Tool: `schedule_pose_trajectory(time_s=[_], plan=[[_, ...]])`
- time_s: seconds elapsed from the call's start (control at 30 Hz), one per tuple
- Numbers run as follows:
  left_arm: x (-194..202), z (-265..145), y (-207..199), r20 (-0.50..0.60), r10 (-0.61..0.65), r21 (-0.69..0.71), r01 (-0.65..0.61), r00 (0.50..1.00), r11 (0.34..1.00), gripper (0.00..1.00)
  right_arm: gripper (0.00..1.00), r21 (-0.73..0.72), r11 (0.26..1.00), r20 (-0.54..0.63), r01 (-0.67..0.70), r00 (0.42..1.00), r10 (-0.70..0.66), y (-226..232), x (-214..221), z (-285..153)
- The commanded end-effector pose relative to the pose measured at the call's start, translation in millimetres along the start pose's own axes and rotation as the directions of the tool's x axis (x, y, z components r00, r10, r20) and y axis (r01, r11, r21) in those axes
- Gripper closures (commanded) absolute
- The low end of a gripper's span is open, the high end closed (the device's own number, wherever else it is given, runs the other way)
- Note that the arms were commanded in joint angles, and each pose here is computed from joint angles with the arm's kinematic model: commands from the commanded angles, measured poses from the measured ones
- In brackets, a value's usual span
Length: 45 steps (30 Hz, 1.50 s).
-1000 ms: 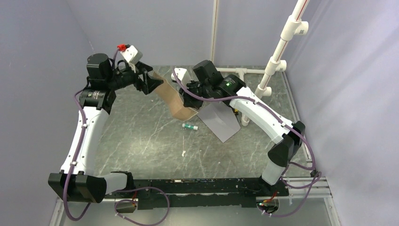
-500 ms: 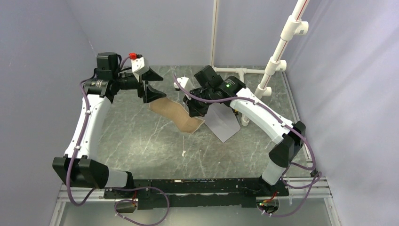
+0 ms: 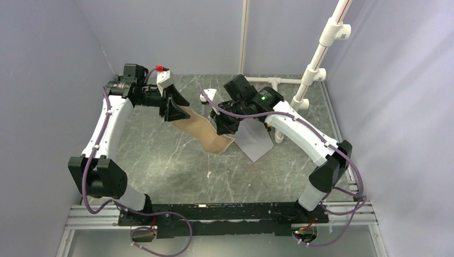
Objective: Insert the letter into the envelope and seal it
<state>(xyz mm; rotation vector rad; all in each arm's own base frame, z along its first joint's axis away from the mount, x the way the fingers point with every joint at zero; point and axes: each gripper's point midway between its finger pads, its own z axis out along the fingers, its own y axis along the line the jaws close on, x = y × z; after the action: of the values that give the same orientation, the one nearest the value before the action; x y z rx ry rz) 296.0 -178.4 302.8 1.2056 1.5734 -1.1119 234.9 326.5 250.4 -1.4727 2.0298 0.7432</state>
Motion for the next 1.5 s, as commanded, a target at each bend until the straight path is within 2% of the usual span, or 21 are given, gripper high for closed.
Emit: schedule_pose_trajectory(time_s=[0.0, 0.13, 0.23, 0.63, 0.87, 0.93, 1.13, 1.47], plan=[[-1.3, 0.3, -5.7, 0.011, 0.038, 0.030, -0.039, 0.999, 0.999, 0.41, 1.00, -0.017, 0.999, 0.056, 0.041, 0.998, -0.040, 9.1, -13.7, -18.2], [-10.4, -2.2, -3.7, 0.010, 0.048, 0.008, -0.048, 0.999, 0.999, 0.72, 1.00, -0.007, 0.999, 0.059, 0.047, 0.997, -0.046, 8.5, -14.5, -20.3], [-15.7, -6.2, -4.4, -0.011, 0.067, -0.016, -0.068, 0.998, 0.998, 0.75, 1.00, 0.002, 0.999, 0.066, 0.055, 0.996, -0.055, 5.9, -19.1, -21.2], [-5.5, -9.1, -17.1, -0.044, 0.054, -0.001, -0.054, 0.998, 0.999, 0.52, 1.00, 0.010, 0.997, 0.098, 0.074, 0.992, -0.075, 5.0, -32.3, -27.9], [-18.7, -10.4, -16.7, -0.016, 0.063, -0.022, -0.063, 0.998, 0.998, 0.26, 1.00, 0.008, 0.998, 0.074, 0.060, 0.995, -0.061, 3.1, -23.9, -21.1], [-20.8, -9.9, -16.9, -0.005, 0.056, -0.023, -0.056, 0.998, 0.998, 0.21, 1.00, 0.009, 0.998, 0.069, 0.057, 0.996, -0.058, 2.0, -22.2, -19.0], [-17.7, -9.1, -20.6, 0.000, 0.034, -0.016, -0.034, 0.999, 0.999, 0.16, 1.00, 0.029, 0.998, 0.068, 0.052, 0.996, -0.054, -3.4, -25.7, -17.1], [-14.8, -5.8, -28.1, 0.028, -0.023, 0.016, 0.022, 0.999, 1.000, 0.13, 1.00, 0.060, 0.998, 0.066, 0.029, 0.997, -0.033, -10.2, -29.1, -14.5]])
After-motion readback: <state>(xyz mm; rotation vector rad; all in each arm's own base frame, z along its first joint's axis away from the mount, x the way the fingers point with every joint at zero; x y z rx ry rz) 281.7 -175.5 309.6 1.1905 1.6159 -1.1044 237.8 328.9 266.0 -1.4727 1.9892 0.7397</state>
